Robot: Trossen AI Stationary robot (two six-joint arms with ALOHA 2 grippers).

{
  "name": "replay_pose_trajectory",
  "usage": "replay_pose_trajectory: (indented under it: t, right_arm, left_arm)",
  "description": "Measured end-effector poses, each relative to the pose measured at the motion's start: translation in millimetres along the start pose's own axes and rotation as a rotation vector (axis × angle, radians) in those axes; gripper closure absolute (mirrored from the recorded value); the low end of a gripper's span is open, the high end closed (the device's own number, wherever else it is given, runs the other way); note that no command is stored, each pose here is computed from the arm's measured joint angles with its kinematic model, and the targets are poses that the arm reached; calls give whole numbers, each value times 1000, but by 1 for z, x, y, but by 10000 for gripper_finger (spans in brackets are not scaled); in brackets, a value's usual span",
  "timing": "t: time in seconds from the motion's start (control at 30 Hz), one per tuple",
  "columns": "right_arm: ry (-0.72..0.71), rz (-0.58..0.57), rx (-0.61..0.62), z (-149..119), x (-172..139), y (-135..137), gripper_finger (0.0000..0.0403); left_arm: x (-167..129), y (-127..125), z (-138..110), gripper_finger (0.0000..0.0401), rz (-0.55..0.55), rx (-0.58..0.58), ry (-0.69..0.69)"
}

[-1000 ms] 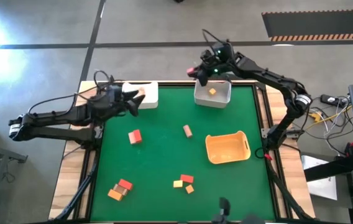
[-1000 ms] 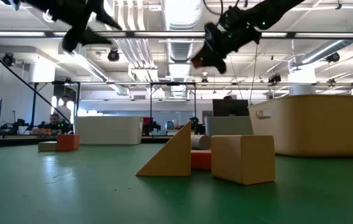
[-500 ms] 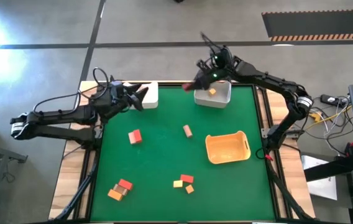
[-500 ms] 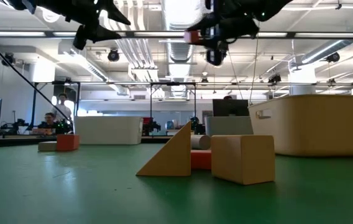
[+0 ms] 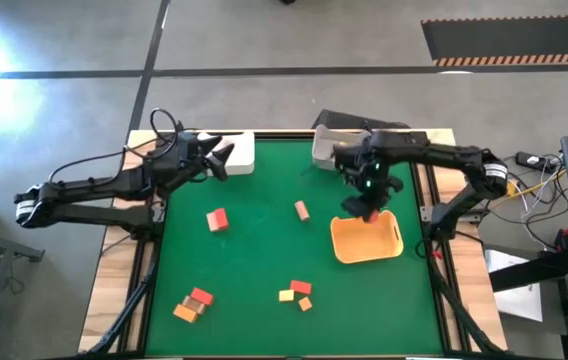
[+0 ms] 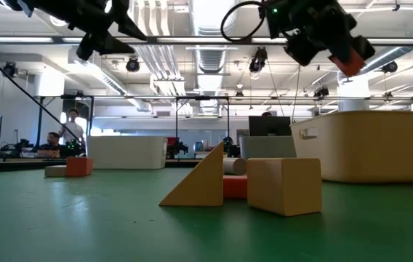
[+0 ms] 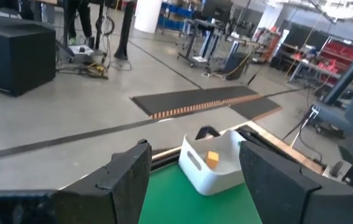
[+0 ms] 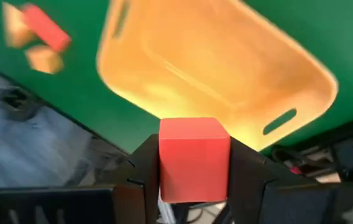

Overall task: Sort & place blocks by color
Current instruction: Put the orange block into the yellow bin, then adjust the orange block

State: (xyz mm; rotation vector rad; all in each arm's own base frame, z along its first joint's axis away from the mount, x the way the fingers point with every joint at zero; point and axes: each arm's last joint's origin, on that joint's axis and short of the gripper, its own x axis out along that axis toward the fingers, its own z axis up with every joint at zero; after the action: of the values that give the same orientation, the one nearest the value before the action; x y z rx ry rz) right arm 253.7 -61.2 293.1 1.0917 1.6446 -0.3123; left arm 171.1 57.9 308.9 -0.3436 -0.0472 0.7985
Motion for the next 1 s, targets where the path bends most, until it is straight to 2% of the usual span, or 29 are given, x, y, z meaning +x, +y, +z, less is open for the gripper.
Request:
replay_pose_trajectory:
  t: [0.17, 0.27, 0.53, 0.73, 1.0]
  right_arm:
    - [21, -40, 12, -2, 33, 8, 283]
    - [-13, -44, -3, 2, 53, 10, 283]
    - [-47, -51, 27, 12, 86, -4, 277]
    - [-36, -60, 54, 13, 96, -10, 237]
    - [-46, -50, 45, 13, 92, -7, 229]
  left_arm:
    - [-5, 3, 0, 173, 3, 9, 16]
    - [-5, 4, -1, 173, 4, 10, 17]
    - [-4, 4, -4, 173, 3, 13, 28]
    - [-3, 4, -5, 173, -5, 14, 36]
    - [-3, 3, -5, 173, -10, 13, 40]
